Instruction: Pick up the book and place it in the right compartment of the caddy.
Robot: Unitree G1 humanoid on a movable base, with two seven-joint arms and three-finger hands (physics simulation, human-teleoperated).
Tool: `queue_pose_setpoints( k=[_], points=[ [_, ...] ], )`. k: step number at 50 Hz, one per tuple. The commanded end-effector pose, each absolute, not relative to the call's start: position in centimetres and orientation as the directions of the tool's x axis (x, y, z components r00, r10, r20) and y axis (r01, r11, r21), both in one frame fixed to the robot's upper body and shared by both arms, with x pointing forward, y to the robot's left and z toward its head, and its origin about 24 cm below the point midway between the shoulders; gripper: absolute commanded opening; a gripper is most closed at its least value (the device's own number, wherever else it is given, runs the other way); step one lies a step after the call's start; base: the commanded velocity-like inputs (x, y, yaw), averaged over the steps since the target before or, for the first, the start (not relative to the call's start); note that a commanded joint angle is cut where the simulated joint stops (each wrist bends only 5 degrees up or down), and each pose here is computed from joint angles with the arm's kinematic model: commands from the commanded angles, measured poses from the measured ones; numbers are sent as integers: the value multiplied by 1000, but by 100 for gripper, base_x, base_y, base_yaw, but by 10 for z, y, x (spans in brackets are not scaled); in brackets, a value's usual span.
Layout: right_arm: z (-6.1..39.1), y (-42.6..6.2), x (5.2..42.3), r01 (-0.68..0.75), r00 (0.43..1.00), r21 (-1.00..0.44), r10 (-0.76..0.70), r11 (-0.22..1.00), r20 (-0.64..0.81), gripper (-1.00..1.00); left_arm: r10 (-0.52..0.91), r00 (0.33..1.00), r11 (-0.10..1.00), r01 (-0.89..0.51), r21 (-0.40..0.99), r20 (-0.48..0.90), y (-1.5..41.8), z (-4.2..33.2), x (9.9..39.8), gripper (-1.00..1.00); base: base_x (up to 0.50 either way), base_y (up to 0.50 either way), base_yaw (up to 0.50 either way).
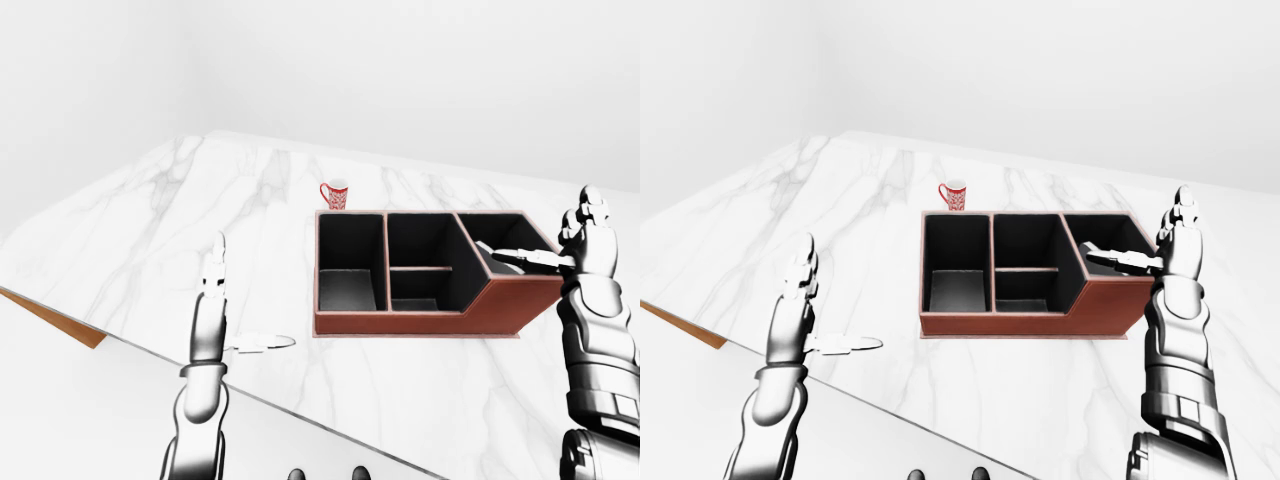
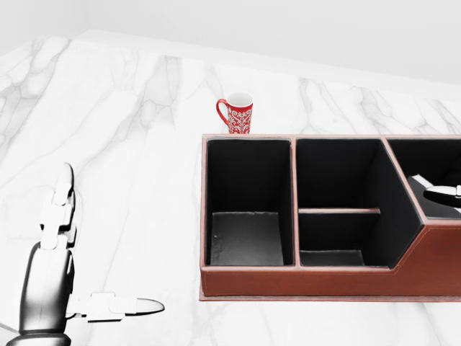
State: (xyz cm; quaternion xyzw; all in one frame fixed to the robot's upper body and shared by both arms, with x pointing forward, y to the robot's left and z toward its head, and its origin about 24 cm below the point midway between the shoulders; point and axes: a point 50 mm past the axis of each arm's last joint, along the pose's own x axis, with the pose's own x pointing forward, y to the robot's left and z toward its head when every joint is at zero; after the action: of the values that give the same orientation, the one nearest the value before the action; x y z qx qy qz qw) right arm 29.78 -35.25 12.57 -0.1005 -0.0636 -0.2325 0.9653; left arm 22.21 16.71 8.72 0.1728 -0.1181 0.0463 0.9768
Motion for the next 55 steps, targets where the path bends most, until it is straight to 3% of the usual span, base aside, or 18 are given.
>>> queue_pose_setpoints(
  k=[1, 11, 15, 21, 25, 26, 32, 35, 36, 40, 46, 51, 53, 55],
  points=[
    [125, -353, 298, 463, 884, -165, -439, 871, 164, 100, 53, 970, 935, -132, 328, 238, 168, 85, 222, 100, 0, 0, 0],
    [163, -352, 290, 477, 860, -156, -423, 865, 286, 100, 48, 954, 935, -147, 323, 296, 168, 99, 220, 100, 0, 0, 0],
    [184, -352, 285, 481, 850, -140, -421, 866, 316, 100, 50, 926, 928, -182, 326, 375, 170, 120, 215, 100, 0, 0, 0],
    [228, -346, 270, 484, 792, -112, -381, 868, 477, 100, 85, 884, 920, -247, 304, 460, 182, 157, 207, 100, 0, 0, 0],
    [264, -337, 255, 480, 720, -92, -331, 873, 610, 100, 71, 805, 919, -283, 276, 589, 183, 194, 194, 100, 0, 0, 0],
    [276, -333, 249, 475, 688, -81, -312, 876, 655, 100, 60, 757, 916, -301, 265, 651, 183, 209, 186, 100, 0, 0, 0],
    [306, -317, 231, 457, 599, -81, -240, 886, 764, 100, 40, 648, 911, -335, 238, 761, 185, 235, 168, 100, 0, 0, 0],
    [318, -310, 223, 454, 559, -87, -207, 887, 803, 100, 28, 552, 909, -361, 209, 833, 185, 253, 157, 100, 0, 0, 0],
    [325, -309, 218, 452, 532, -79, -197, 889, 823, 100, 15, 490, 906, -375, 196, 871, 185, 264, 150, 100, 0, 0, 0],
    [338, -303, 206, 439, 473, -61, -174, 896, 864, 100, -1, 388, 905, -391, 165, 922, 188, 280, 143, 100, 0, 0, 0],
    [353, -290, 189, 421, 388, -45, -135, 906, 912, 100, 26, 313, 924, -369, 96, 949, 200, 292, 135, 100, 0, 0, 0],
    [372, -274, 161, 363, 263, -26, -75, 931, 962, 100, 86, 274, 954, -301, 0, 958, 214, 312, 122, 100, 0, 0, 0],
    [379, -270, 150, 327, 215, -8, -66, 945, 974, 100, 116, 298, 961, -276, -31, 947, 218, 320, 118, 100, 0, 0, 0],
    [385, -264, 138, 289, 163, 4, -53, 957, 985, 100, 42, 353, 970, -239, 46, 935, 214, 325, 118, 100, 0, 0, 0]
  ],
)
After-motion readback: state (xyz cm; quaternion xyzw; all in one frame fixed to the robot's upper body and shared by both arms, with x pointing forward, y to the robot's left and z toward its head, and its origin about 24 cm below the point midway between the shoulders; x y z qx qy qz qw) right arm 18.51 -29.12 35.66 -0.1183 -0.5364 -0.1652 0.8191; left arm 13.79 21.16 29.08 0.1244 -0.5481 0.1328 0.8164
